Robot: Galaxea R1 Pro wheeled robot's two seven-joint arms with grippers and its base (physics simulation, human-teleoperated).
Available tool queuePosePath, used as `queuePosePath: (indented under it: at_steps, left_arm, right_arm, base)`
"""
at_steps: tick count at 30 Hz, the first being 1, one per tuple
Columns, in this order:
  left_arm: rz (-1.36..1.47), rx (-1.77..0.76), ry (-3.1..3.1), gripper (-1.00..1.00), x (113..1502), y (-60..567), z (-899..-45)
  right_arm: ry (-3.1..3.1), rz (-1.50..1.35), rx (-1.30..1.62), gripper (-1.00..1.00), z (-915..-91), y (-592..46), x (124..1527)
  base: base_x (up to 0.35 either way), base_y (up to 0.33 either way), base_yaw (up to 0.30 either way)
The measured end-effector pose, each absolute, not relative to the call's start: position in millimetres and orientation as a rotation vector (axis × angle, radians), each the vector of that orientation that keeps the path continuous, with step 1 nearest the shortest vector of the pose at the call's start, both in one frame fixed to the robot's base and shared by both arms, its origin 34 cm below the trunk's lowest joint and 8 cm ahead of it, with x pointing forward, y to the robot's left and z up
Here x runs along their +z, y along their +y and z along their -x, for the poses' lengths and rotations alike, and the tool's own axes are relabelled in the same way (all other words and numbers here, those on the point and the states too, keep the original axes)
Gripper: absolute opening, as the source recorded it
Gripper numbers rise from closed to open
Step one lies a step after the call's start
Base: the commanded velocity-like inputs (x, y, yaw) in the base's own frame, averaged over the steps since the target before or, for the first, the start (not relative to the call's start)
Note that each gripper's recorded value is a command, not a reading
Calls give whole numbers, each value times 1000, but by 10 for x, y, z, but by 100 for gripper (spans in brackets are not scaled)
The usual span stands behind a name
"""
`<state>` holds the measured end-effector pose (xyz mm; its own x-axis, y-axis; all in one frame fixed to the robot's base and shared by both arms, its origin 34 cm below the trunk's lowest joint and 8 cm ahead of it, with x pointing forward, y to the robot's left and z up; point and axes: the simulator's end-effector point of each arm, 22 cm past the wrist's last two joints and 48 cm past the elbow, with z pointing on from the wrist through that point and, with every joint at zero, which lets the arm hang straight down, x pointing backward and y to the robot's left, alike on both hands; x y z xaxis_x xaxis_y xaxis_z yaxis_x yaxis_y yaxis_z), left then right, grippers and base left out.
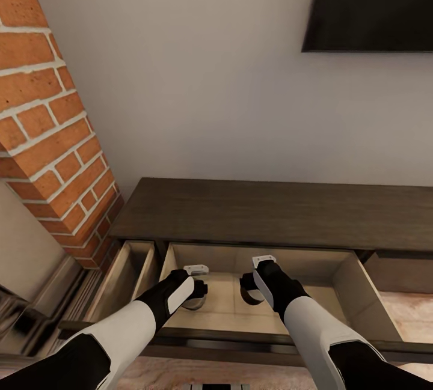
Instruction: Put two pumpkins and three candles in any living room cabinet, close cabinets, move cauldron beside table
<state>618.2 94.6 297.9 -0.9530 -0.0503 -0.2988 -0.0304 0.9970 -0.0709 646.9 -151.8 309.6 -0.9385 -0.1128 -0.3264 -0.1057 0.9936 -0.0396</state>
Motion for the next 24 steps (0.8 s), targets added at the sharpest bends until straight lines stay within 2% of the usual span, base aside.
queuePosePath:
  at_steps: [24]
  left_arm:
    - [66,-99,2885,-100,2778,946,-6069]
  right_arm:
    - [2856,161,-28,-100,-6287,-1520,2801]
  base:
    - [0,0,0]
